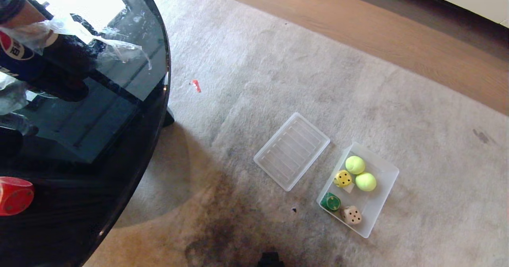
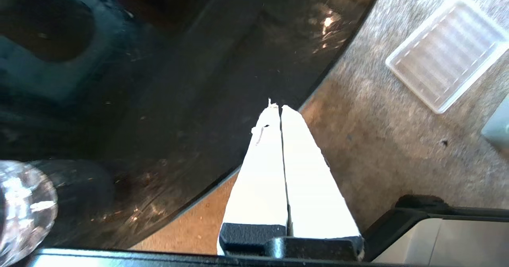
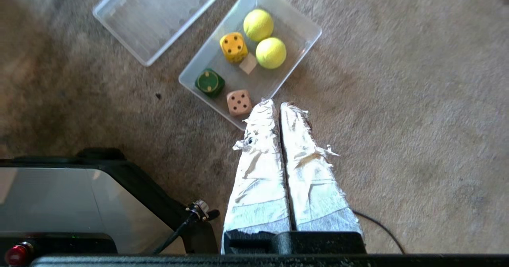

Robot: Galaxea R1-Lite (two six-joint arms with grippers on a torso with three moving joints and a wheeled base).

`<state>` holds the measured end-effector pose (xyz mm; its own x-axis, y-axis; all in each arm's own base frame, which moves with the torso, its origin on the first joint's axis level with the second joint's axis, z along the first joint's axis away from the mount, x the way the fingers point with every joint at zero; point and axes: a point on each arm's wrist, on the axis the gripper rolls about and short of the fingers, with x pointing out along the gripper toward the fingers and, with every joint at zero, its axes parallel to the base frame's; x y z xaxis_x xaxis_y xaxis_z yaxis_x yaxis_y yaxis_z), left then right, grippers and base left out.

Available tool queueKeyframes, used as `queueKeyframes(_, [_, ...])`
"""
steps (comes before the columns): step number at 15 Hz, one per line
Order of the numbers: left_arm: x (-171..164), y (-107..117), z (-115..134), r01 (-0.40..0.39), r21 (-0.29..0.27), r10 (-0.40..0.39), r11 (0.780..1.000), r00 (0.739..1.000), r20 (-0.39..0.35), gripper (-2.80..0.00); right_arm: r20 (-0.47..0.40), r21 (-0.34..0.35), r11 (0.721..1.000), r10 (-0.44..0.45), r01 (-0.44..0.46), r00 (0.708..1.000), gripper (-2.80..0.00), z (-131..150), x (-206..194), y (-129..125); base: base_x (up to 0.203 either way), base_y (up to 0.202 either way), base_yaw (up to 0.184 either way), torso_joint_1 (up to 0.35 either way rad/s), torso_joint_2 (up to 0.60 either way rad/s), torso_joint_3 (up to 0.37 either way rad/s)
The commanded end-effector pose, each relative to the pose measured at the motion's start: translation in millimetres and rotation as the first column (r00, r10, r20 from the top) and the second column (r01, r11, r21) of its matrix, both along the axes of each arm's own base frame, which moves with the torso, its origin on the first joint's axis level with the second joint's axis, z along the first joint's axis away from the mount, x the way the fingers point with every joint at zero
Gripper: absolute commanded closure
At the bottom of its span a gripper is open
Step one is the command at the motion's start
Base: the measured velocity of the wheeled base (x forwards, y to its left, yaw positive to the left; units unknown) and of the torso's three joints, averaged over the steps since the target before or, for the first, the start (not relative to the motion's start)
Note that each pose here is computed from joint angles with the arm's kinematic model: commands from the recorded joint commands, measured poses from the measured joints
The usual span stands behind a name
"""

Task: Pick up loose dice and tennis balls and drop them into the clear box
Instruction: Pick up toys out of the box

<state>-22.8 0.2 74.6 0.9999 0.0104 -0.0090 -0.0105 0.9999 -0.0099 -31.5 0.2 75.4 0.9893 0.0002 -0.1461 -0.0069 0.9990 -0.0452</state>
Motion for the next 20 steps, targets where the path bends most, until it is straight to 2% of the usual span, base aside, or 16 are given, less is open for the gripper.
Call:
queueKeyframes(1, [0.0, 0.0, 0.1, 0.0, -0.001, 0.0, 1.0, 1.0, 0.001, 0.0, -0.002, -0.007, 1.0, 0.004, -0.004, 1.0, 0.0, -0.1, 0.1, 0.1, 0.0, 0.0, 0.0, 0.002, 0.0, 0.198])
queueKeyframes(20, [0.1, 0.0, 0.2, 0.0, -0.001, 0.0, 1.0, 1.0, 0.0, 0.0, -0.007, -0.005, 1.0, 0.005, -0.005, 1.0, 0.0, -0.1, 0.0, 0.1, 0.0, 0.0, 0.0, 0.001, 0.0, 0.204])
